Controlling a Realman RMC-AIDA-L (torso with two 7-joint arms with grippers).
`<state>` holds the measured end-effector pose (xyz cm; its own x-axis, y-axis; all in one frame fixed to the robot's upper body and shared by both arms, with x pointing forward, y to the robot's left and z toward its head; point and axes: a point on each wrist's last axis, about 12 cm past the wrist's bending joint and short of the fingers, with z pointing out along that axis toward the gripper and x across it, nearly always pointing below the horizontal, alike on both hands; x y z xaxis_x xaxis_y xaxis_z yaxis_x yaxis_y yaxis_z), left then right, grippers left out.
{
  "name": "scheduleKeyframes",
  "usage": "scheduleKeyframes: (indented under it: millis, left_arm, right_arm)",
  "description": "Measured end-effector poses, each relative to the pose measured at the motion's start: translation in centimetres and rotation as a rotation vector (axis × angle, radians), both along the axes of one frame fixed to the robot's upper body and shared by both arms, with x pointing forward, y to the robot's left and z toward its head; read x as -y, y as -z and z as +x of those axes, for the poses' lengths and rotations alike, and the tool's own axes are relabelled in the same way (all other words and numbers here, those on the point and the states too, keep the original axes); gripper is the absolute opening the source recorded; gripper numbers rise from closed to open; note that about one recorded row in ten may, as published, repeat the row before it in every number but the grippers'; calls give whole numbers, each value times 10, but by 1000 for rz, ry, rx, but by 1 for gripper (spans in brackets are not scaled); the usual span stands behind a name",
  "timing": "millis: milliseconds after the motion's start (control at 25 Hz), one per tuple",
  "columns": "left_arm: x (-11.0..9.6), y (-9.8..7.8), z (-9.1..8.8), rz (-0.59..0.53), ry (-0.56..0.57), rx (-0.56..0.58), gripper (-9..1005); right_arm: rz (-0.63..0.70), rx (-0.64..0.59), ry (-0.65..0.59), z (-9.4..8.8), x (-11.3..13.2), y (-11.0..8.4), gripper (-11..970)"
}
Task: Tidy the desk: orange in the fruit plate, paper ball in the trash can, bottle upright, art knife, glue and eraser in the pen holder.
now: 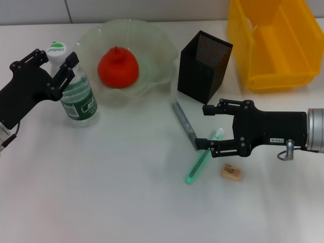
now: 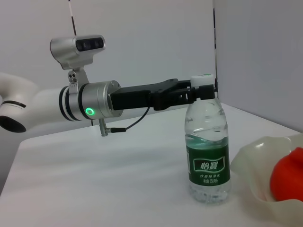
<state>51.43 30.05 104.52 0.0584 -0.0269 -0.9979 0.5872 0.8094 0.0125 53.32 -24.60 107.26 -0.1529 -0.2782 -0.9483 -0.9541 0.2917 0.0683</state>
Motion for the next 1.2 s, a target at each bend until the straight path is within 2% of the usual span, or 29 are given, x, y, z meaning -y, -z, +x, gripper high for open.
scheduleKeyframes:
  millis: [120,360,600,720,760,840,920,960,1080,1120,1160,1200]
  left_arm:
    - [-1,-1,1,-12,-8,-2,462]
    - [-2,-1,1,-32,-9,-11,683]
    - [-3,-6,-1,-71,13,0,778]
    - [-6,-16,-7,-153,51,36,826]
    - [-12,-26,-13,-232,98,56,842]
    - [-14,-30,-16,-265,123,59,842]
    - [-20,-41,-24,-344,212,56,842]
    - [-21,-48,-31,-385,305,35,842]
    - [-21,-49,-34,-395,357,13,841]
    - [-12,-47,-40,-388,473,-64,841]
    - [-5,-43,-42,-351,534,-107,841]
    - [-5,-43,-42,-351,534,-107,841]
  right_arm:
    - [-2,-1,3,0,0,0,839]
    - [-2,-3,6,1,0,1,839]
    - [-3,-3,6,1,0,1,838]
    - [0,-4,6,2,-1,1,838]
    - [3,-6,9,2,-1,1,838]
    - [4,-7,11,2,-1,1,838]
    - [5,-7,12,2,-1,1,838]
    - [9,-8,14,3,-1,0,838]
    - [23,-11,23,4,-1,-2,838]
    - [29,-13,27,5,-1,-3,838]
    - [41,-30,35,7,-1,-5,838]
    - [41,-30,35,7,-1,-5,838]
